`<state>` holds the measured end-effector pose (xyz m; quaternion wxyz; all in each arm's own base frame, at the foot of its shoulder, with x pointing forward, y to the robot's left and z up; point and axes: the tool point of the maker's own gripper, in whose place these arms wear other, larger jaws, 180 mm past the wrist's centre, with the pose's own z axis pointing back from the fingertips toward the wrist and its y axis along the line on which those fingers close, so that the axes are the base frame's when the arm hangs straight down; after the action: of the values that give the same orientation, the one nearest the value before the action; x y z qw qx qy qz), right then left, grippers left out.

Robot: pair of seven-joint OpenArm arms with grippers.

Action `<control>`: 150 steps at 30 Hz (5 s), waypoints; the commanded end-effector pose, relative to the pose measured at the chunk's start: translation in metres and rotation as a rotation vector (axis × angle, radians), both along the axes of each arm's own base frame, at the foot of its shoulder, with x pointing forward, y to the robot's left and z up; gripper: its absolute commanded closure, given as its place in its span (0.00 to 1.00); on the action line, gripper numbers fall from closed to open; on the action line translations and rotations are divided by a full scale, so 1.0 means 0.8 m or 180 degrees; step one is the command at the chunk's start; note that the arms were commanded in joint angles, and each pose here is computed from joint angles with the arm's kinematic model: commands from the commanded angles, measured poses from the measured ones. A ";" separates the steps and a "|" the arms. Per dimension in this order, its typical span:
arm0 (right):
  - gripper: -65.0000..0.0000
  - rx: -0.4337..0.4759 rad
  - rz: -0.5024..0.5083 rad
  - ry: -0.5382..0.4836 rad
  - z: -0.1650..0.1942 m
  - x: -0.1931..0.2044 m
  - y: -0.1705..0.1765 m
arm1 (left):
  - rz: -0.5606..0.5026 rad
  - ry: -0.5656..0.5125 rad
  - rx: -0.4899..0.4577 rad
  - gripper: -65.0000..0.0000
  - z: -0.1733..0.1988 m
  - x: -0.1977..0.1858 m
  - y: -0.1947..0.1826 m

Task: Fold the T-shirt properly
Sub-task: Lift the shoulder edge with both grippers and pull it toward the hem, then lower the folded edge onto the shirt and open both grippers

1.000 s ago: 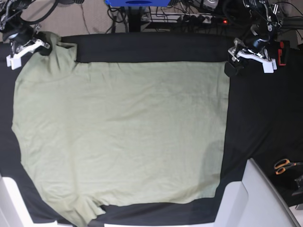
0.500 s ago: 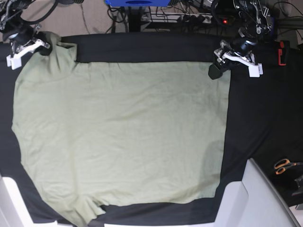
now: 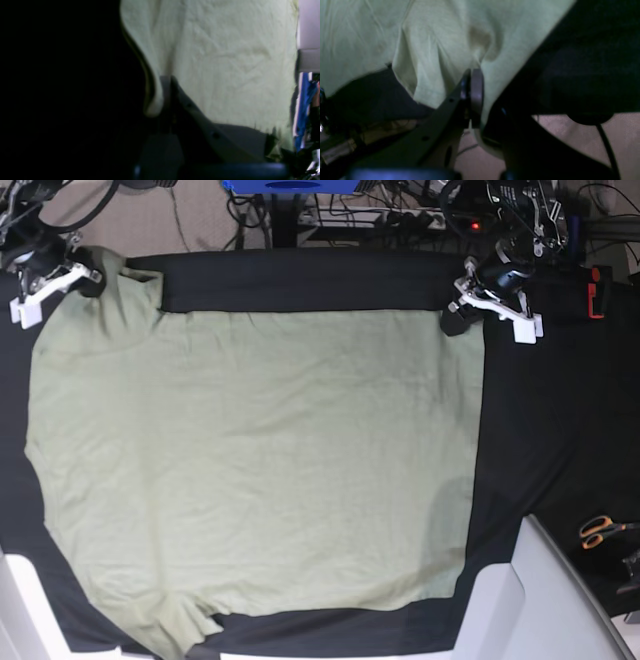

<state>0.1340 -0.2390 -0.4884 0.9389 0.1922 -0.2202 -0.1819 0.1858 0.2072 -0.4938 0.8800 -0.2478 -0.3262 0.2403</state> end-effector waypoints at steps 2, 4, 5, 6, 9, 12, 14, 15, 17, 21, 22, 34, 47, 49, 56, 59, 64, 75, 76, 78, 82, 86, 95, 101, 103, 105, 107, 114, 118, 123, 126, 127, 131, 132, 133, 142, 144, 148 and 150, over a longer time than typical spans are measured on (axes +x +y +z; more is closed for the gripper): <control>1.00 -0.0203 0.0156 -0.0270 0.030 0.029 -0.013 | -0.0060 0.0013 0.0119 1.00 0.008 -0.005 0.008; 1.00 -0.0266 0.0261 -0.0308 0.038 0.037 -0.012 | -0.0050 -0.0027 0.0201 1.00 0.018 0.000 0.012; 1.00 -0.0284 0.0295 -0.0302 0.041 0.039 -0.012 | 0.0014 -0.0026 0.0259 1.00 0.024 0.004 0.019; 1.00 -0.0291 0.0304 -0.0329 0.045 0.045 -0.013 | 0.0074 -0.0029 0.0305 1.00 0.029 0.008 0.024; 1.00 -0.0312 0.0352 -0.0351 0.051 0.056 -0.013 | 0.0087 -0.0064 0.0356 1.00 0.039 0.017 0.024; 1.00 -0.0370 0.0408 -0.0374 0.058 0.072 -0.024 | -0.0091 -0.0128 0.0368 1.00 0.046 0.030 0.011; 1.00 -0.0372 0.0436 -0.0357 0.060 0.078 -0.025 | -0.0214 -0.0071 0.0335 1.00 0.046 0.033 0.003; 1.00 -0.0404 0.0454 -0.0356 0.064 0.081 -0.029 | -0.0262 -0.0088 0.0328 1.00 0.050 0.042 0.000; 1.00 -0.0447 0.0496 -0.0344 0.069 0.089 -0.037 | -0.0335 -0.0070 0.0305 1.00 0.053 0.050 -0.006; 1.00 -0.0502 0.0560 -0.0348 0.080 0.105 -0.044 | -0.0464 -0.0052 0.0283 1.00 0.058 0.064 -0.015; 1.00 -0.0513 0.0569 -0.0352 0.083 0.109 -0.047 | -0.0504 -0.0032 0.0271 1.00 0.059 0.067 -0.018; 1.00 -0.0484 0.0794 -0.0560 0.102 0.179 -0.040 | -0.0762 0.0004 0.0246 1.00 0.075 0.115 -0.046; 1.00 -0.0327 0.0455 -0.0706 0.104 0.230 -0.094 | -0.0747 0.0052 0.0125 1.00 0.076 0.168 -0.061; 1.00 -0.0307 0.0505 -0.0702 0.102 0.238 -0.091 | -0.0738 0.0062 0.0109 1.00 0.075 0.171 -0.060; 1.00 -0.0191 0.0671 -0.0768 0.092 0.269 -0.060 | -0.0727 0.0039 0.0062 1.00 0.079 0.193 -0.062; 1.00 -0.0158 0.0715 -0.0807 0.091 0.281 -0.050 | -0.0767 0.0075 0.0235 1.00 0.079 0.203 -0.055; 1.00 -0.0232 0.0862 -0.0905 0.101 0.302 -0.041 | -0.0983 0.0107 0.0564 1.00 0.081 0.217 -0.062; 1.00 -0.0078 0.0650 -0.1026 0.101 0.326 -0.041 | -0.0783 0.0072 0.0548 1.00 0.065 0.234 -0.044; 1.00 -0.0082 0.0632 -0.1060 0.103 0.328 -0.042 | -0.0765 0.0060 0.0545 1.00 0.065 0.237 -0.043; 1.00 -0.0088 0.0602 -0.1116 0.106 0.331 -0.043 | -0.0727 0.0016 0.0549 1.00 0.065 0.240 -0.041; 1.00 -0.0079 0.0563 -0.1187 0.109 0.335 -0.042 | -0.0668 -0.0046 0.0545 1.00 0.067 0.249 -0.039; 1.00 -0.0072 0.0502 -0.1300 0.114 0.342 -0.042 | -0.0622 -0.0133 0.0547 1.00 0.075 0.261 -0.037; 1.00 -0.0014 0.0419 -0.1467 0.120 0.352 -0.032 | -0.0623 -0.0211 0.0815 1.00 0.077 0.270 -0.029; 1.00 0.0048 0.0378 -0.1602 0.126 0.363 -0.018 | -0.0610 -0.0297 0.0842 1.00 0.091 0.284 -0.026; 1.00 0.0053 0.0351 -0.1654 0.128 0.366 -0.018 | -0.0603 -0.0336 0.0851 1.00 0.098 0.291 -0.025; 1.00 0.0048 0.0324 -0.1700 0.131 0.368 -0.019 | -0.0599 -0.0369 0.0854 1.00 0.104 0.298 -0.025; 1.00 0.0046 0.0288 -0.1764 0.134 0.371 -0.020 | -0.0605 -0.0347 0.0829 1.00 0.102 0.300 -0.027; 1.00 0.0030 0.0221 -0.1878 0.142 0.376 -0.024 | -0.0872 -0.0458 0.1006 1.00 0.085 0.312 -0.056; 1.00 0.0019 0.0161 -0.1979 0.148 0.380 -0.028 | -0.0783 -0.0520 0.0993 1.00 0.082 0.315 -0.052; 1.00 0.0074 0.0111 -0.1926 0.140 0.380 -0.027 | -0.0718 -0.0612 0.1021 1.00 0.091 0.322 -0.046; 1.00 0.0119 0.0017 -0.1933 0.135 0.382 -0.029 | -0.0674 -0.0682 0.1026 1.00 0.097 0.328 -0.044; 1.00 0.0127 0.0000 -0.1928 0.133 0.381 -0.029 | -0.0655 -0.0683 0.1020 1.00 0.097 0.328 -0.042; 1.00 0.0122 -0.0005 -0.1938 0.134 0.382 -0.030 | -0.0530 -0.0708 0.0992 1.00 0.102 0.330 -0.030; 1.00 0.0122 -0.0005 -0.1938 0.134 0.382 -0.030 | -0.0478 -0.0717 0.0978 1.00 0.103 0.331 -0.025; 1.00 0.0119 0.0001 -0.1945 0.135 0.383 -0.029 | -0.0432 -0.0720 0.0964 1.00 0.104 0.331 -0.020; 1.00 0.0119 0.0000 -0.1998 0.144 0.390 -0.030 | -0.0359 -0.0730 0.1007 1.00 0.108 0.332 -0.003; 1.00 0.0119 0.0000 -0.2008 0.145 0.392 -0.030 | -0.0348 -0.0734 0.1010 1.00 0.109 0.332 -0.001; 1.00 0.0119 0.0000 -0.2038 0.151 0.396 -0.030 | -0.0375 -0.0732 0.1023 1.00 0.109 0.332 -0.002; 0.99 0.0124 0.0001 -0.2037 0.150 0.396 -0.029 | -0.0375 -0.0732 0.1023 1.00 0.109 0.332 -0.002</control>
<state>0.4344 -0.2504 -0.3954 0.8378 0.2608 -0.4645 -0.1199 0.4327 0.1996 -0.4313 0.8940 -0.1489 -0.4089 0.1069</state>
